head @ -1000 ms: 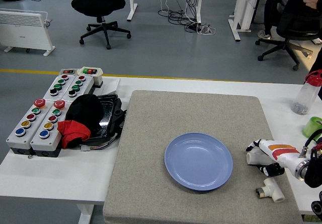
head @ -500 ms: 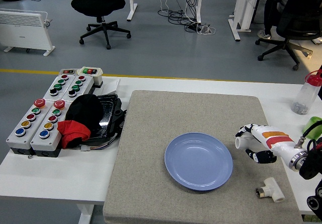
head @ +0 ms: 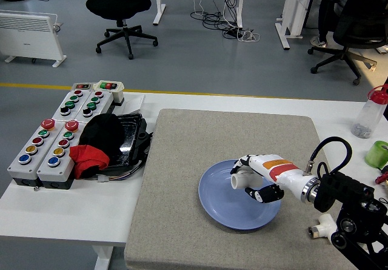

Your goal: Pick pipe place plate twice

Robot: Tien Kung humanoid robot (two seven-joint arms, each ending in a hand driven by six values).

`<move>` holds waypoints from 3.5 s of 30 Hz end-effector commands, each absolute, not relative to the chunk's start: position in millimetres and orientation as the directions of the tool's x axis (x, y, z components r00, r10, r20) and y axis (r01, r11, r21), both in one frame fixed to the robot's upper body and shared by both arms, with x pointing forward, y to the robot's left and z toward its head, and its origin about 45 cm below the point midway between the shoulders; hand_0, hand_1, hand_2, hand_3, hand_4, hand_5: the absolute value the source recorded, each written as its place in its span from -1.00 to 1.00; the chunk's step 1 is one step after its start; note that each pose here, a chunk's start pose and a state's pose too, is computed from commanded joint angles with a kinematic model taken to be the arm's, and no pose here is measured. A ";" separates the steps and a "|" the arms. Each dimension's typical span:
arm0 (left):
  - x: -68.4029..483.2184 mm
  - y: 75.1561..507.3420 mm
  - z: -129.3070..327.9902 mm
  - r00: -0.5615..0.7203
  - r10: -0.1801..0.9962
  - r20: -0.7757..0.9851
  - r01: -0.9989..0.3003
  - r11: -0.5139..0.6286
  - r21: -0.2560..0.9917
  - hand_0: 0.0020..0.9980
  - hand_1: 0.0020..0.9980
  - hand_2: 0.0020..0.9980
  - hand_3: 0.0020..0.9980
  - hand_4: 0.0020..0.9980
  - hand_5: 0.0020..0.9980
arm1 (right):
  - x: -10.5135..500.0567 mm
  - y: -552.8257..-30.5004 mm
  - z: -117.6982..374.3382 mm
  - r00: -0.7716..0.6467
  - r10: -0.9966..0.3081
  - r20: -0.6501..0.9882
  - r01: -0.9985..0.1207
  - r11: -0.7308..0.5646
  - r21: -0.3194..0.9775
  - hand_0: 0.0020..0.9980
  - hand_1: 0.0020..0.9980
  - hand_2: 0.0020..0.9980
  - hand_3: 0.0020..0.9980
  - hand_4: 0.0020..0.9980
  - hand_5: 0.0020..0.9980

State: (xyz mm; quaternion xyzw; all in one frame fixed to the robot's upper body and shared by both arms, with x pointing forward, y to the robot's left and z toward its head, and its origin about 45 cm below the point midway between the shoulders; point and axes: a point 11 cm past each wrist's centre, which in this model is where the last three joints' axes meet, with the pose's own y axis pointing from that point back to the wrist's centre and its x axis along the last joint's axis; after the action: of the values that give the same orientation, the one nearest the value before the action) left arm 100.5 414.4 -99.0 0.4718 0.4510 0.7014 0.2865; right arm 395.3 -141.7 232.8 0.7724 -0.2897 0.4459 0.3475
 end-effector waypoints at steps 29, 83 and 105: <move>100.8 415.8 -98.5 -0.385 0.829 0.406 0.022 -0.432 0.902 0.44 0.51 0.44 0.32 -0.19 1.00 | 394.6 -109.4 219.0 0.478 -0.020 0.878 -0.705 -0.606 0.369 0.90 0.87 1.00 1.00 0.49 -0.64; 102.9 417.0 -97.6 -0.378 0.830 0.411 0.019 -0.437 0.899 0.43 0.51 0.44 0.32 -0.19 1.00 | 350.2 -278.5 222.9 0.624 -0.037 0.781 -0.759 -0.265 0.594 0.84 0.83 1.00 1.00 0.60 -0.43; 103.8 416.0 -97.7 -0.376 0.832 0.409 0.018 -0.435 0.900 0.43 0.51 0.44 0.32 -0.19 1.00 | 347.8 -288.0 210.8 0.642 0.001 0.767 -0.758 -0.151 0.634 0.30 0.32 0.44 0.69 0.48 -0.56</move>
State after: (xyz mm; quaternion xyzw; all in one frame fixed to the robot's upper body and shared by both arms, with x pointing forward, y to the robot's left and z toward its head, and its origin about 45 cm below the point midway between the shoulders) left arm 103.8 416.0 -97.7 0.4771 0.4451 0.6999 0.2907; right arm 347.8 -288.0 210.8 0.6873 -0.2754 0.3214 0.5903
